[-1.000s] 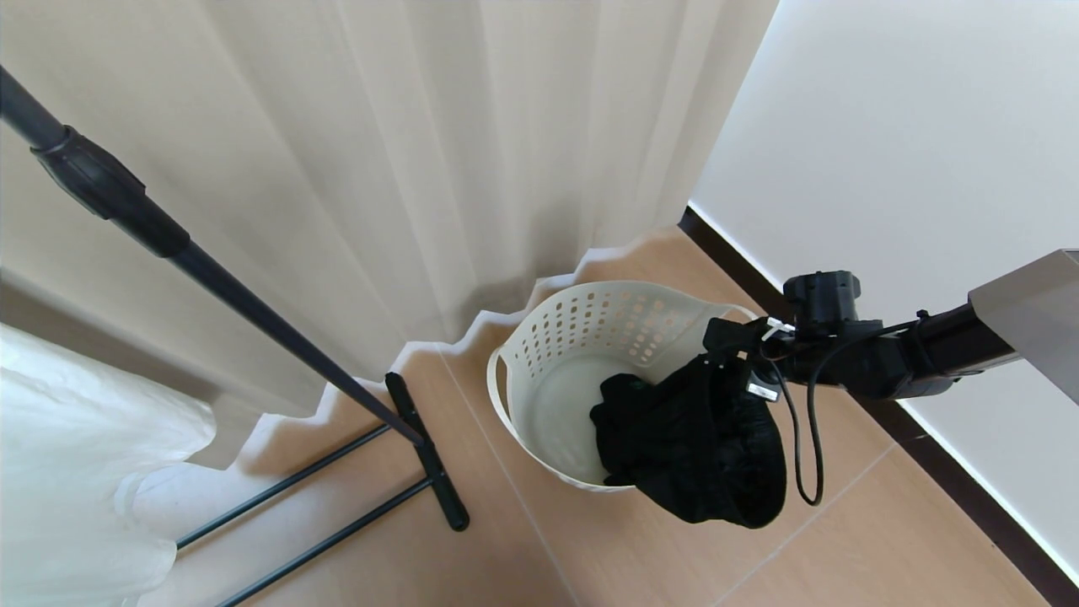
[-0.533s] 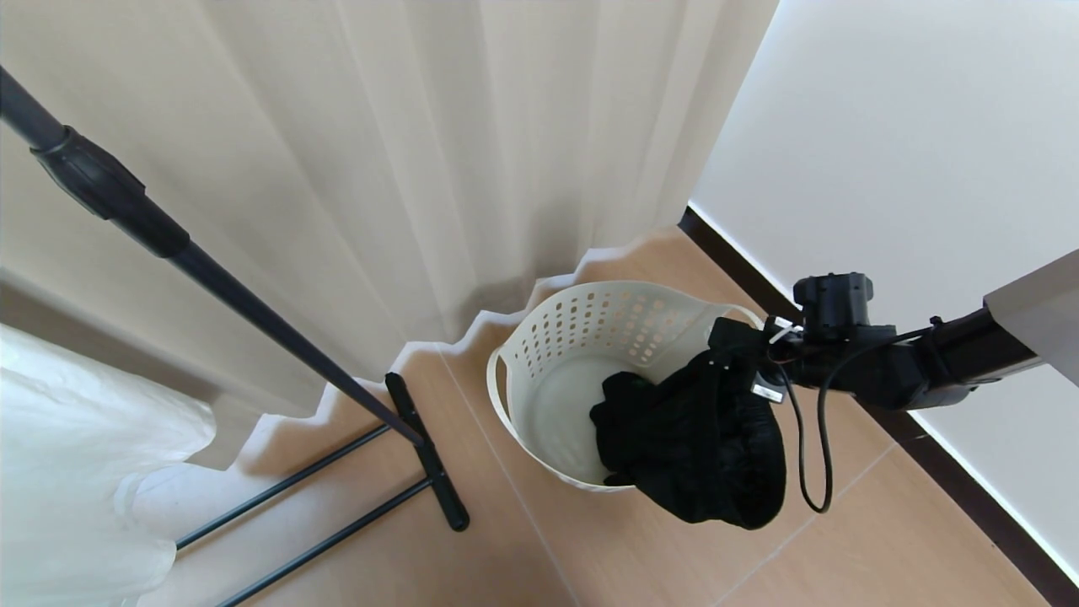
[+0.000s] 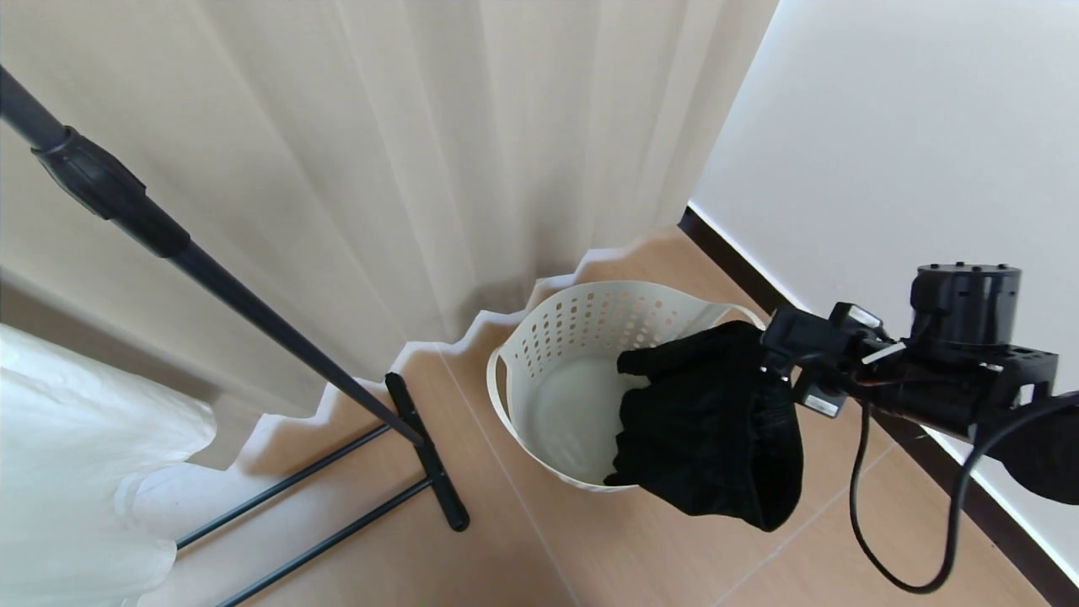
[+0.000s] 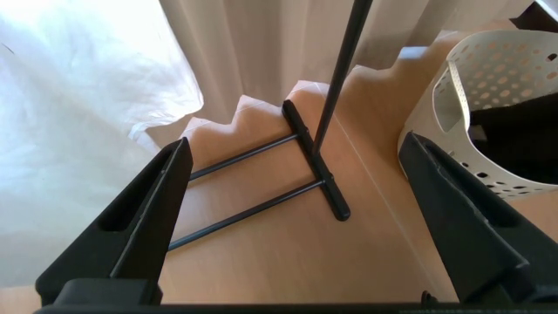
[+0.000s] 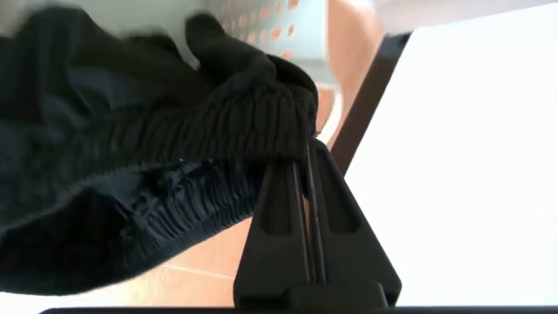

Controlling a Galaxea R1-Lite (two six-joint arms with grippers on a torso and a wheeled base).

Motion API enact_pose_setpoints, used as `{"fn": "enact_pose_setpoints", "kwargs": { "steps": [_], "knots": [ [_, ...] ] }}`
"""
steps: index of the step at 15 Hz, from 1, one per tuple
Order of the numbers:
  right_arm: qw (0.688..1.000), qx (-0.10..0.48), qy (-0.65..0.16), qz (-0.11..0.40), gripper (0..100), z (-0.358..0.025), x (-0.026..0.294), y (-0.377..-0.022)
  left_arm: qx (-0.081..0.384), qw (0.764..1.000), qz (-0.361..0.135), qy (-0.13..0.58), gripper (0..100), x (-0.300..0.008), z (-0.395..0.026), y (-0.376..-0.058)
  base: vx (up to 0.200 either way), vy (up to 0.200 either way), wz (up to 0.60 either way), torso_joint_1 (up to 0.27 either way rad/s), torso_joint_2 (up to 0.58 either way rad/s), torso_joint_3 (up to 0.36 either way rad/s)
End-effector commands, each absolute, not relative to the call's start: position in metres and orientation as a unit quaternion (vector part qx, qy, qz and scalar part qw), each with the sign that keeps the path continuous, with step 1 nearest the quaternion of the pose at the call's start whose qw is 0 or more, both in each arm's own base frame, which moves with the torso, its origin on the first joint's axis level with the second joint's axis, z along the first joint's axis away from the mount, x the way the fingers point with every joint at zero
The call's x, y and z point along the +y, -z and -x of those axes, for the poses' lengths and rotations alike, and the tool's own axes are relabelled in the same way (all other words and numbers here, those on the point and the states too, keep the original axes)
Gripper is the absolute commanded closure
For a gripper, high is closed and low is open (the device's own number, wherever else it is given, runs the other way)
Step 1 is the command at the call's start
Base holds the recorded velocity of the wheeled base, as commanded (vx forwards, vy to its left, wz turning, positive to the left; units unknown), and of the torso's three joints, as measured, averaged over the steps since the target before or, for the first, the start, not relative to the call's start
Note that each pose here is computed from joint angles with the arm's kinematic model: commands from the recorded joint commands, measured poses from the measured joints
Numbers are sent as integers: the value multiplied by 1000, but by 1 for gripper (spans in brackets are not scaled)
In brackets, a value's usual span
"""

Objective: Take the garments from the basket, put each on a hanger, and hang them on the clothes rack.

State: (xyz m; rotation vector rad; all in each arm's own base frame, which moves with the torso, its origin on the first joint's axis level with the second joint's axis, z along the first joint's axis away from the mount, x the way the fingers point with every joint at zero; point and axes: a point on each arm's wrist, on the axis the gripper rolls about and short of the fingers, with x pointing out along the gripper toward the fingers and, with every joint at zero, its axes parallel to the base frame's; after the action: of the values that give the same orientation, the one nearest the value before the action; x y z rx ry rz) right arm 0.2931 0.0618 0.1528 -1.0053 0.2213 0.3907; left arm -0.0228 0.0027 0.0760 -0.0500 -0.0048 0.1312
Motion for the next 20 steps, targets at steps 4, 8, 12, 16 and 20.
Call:
{"fn": "enact_pose_setpoints", "kwargs": {
  "steps": [4,8,12,16,20],
  "knots": [
    [874,31,-197,444,100,-241,72,-190,-2,997,26,-66,0,3,23,-76,0,0,0,0,0,0],
    [877,31,-203,434,100,-244,75,-189,-2,998,25,-66,0,3,23,-76,0,0,0,0,0,0],
    [878,27,-200,434,100,-248,77,-188,-2,997,25,-67,0,3,23,-76,0,0,0,0,0,0],
    [879,19,-197,434,100,-249,77,-187,-2,998,25,-65,0,3,23,-76,0,0,0,4,3,101],
    [879,21,-197,434,100,-248,76,-186,-2,998,25,-65,0,3,23,-76,0,0,0,1,4,198]
  ]
}}
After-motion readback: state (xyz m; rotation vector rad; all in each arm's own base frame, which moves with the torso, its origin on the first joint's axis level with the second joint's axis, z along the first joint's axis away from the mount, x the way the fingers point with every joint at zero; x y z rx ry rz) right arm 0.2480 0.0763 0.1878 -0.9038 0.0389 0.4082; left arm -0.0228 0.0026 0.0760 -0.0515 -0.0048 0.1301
